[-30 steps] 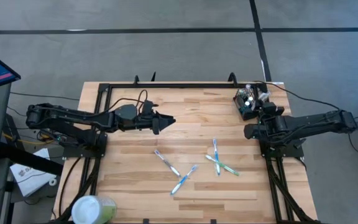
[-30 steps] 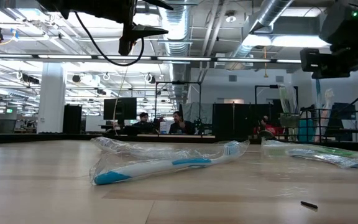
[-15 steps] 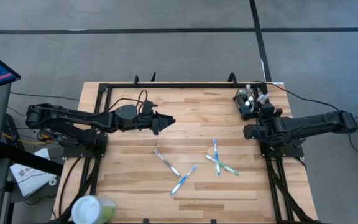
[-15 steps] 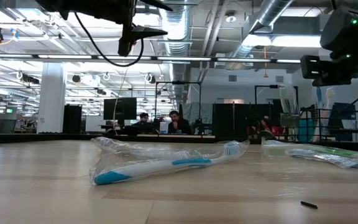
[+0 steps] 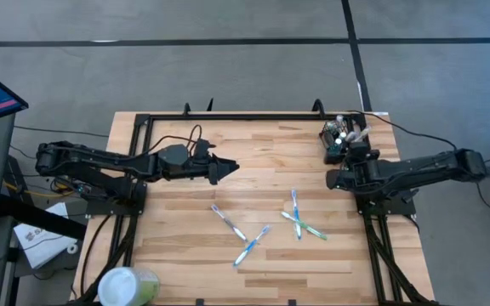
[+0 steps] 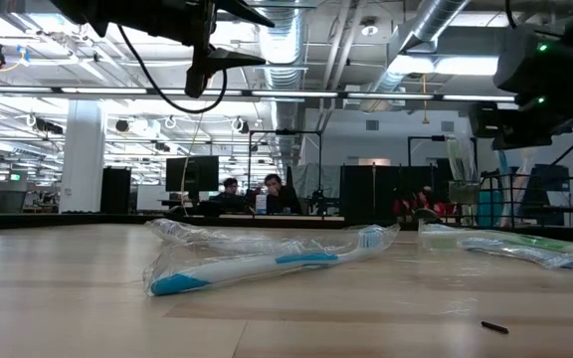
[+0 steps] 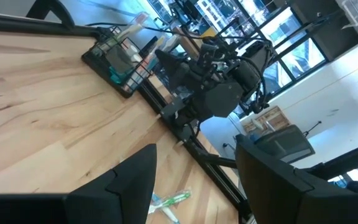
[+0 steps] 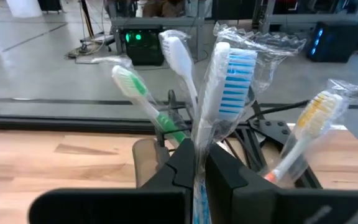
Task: Pick & Place toothbrushing station
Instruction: Put the left blue toothbrush in the right section of wire organizer
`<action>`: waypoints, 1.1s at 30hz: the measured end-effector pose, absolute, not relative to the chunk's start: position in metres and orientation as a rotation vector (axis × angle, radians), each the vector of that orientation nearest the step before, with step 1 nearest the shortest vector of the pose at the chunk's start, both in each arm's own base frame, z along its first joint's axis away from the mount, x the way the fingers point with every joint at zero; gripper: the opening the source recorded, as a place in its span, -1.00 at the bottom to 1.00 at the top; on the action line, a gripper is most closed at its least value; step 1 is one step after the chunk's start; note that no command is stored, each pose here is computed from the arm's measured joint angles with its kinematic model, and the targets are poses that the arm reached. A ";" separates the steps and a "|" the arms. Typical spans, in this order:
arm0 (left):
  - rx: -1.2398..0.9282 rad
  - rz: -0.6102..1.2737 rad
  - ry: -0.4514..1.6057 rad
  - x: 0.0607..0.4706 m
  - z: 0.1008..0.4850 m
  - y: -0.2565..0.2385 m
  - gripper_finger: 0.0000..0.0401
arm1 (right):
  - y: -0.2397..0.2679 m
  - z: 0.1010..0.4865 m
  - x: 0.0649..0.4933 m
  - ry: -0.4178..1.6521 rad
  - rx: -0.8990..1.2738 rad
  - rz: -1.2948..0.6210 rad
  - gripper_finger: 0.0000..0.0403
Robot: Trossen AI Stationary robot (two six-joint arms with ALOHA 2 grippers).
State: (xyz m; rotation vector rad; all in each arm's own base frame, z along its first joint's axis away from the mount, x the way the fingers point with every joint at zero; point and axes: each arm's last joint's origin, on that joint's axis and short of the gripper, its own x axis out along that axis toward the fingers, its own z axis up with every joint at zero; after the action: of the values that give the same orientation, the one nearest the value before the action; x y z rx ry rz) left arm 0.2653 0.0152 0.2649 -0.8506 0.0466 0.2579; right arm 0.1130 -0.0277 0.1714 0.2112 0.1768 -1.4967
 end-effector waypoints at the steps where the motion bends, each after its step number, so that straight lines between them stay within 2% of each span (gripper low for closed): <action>1: -0.851 0.258 0.046 0.265 0.265 0.015 0.07 | -0.028 0.170 0.114 0.179 0.201 -1.500 -0.96; 22: -0.835 0.260 0.047 0.265 0.265 0.015 0.07 | -0.034 0.155 0.122 0.195 0.214 -1.590 -0.93; 25: -0.835 0.261 0.046 0.265 0.265 0.015 0.07 | -0.034 0.155 0.122 0.193 0.217 -1.590 -0.86; 33: -0.834 0.264 0.045 0.265 0.265 0.015 0.07 | -0.034 0.153 0.122 0.245 0.268 -1.579 -0.51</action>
State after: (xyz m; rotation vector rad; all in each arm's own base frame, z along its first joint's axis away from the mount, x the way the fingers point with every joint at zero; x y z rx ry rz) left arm 0.2653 0.0154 0.2647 -0.8343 0.0453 0.2641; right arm 0.1215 -0.0339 0.1529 0.2679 0.2449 -1.5792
